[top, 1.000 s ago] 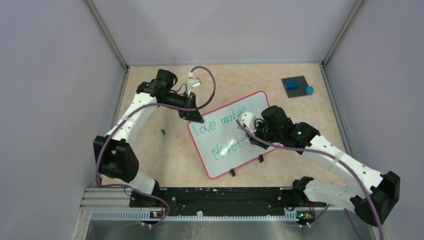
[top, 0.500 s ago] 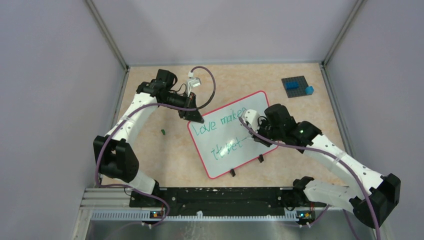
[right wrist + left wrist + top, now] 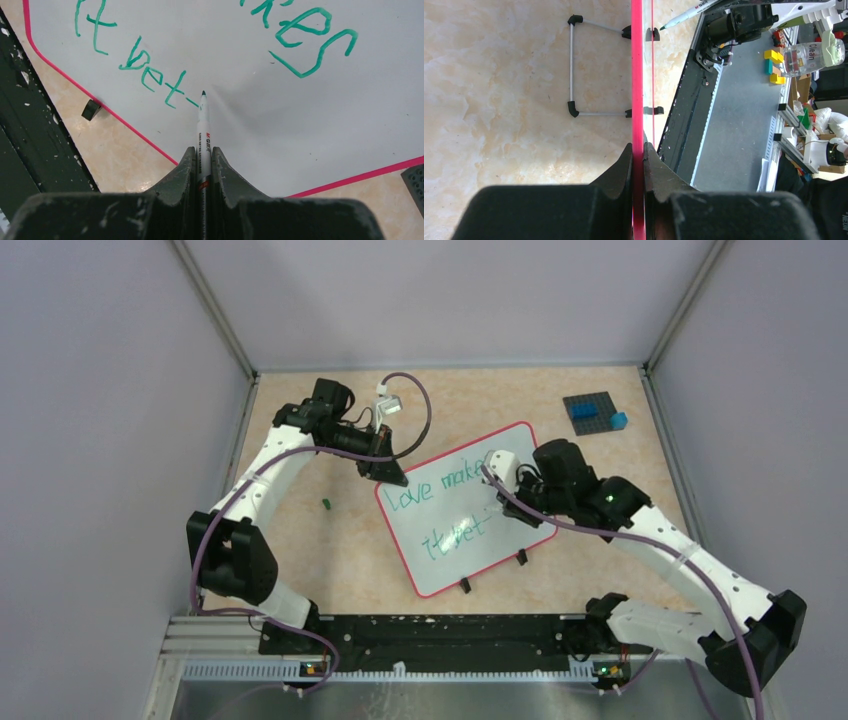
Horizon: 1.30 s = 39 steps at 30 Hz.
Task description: Write a sentence on the whiteboard
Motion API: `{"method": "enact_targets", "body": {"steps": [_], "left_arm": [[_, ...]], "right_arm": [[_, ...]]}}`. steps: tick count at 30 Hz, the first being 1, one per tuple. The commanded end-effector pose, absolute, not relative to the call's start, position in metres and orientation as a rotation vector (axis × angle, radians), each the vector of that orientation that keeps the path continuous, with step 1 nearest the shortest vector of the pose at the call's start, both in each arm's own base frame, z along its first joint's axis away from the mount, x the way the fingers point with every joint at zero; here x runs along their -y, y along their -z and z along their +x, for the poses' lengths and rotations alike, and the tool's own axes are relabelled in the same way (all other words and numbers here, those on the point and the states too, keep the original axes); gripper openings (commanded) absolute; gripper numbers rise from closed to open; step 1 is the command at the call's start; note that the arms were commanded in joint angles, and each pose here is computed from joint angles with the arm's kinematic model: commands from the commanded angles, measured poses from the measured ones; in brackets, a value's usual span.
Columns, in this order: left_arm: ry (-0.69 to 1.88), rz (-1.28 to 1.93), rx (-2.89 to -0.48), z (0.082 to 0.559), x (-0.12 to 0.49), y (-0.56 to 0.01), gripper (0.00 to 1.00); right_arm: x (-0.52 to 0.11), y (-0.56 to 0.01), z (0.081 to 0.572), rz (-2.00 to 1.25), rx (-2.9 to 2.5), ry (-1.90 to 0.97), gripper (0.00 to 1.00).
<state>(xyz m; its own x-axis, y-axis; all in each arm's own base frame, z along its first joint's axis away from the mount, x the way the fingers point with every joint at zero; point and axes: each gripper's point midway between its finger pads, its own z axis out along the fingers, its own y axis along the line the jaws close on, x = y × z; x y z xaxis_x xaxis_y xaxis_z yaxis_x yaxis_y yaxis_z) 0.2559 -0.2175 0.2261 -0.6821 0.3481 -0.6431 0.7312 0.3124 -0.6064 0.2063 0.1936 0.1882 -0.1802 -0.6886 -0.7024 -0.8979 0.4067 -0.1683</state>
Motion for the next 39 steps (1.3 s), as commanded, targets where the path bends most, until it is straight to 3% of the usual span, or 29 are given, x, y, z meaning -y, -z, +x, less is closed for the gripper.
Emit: {"method": "enact_targets", "body": {"steps": [1, 23, 39], "left_arm": [[1.309, 0.987, -2.169, 0.258, 0.219, -0.229, 0.0], [1.311, 0.995, -2.162, 0.256, 0.218, -0.228, 0.0], [1.317, 0.996, -2.157, 0.255, 0.219, -0.23, 0.0]], "right_arm": [[-0.203, -0.206, 0.217, -1.315, -1.895, -0.391, 0.0], [-0.182, -0.148, 0.195, -1.39, -2.025, -0.367, 0.0], [-0.177, -0.182, 0.2, -1.342, -1.992, -0.32, 0.0]]}}
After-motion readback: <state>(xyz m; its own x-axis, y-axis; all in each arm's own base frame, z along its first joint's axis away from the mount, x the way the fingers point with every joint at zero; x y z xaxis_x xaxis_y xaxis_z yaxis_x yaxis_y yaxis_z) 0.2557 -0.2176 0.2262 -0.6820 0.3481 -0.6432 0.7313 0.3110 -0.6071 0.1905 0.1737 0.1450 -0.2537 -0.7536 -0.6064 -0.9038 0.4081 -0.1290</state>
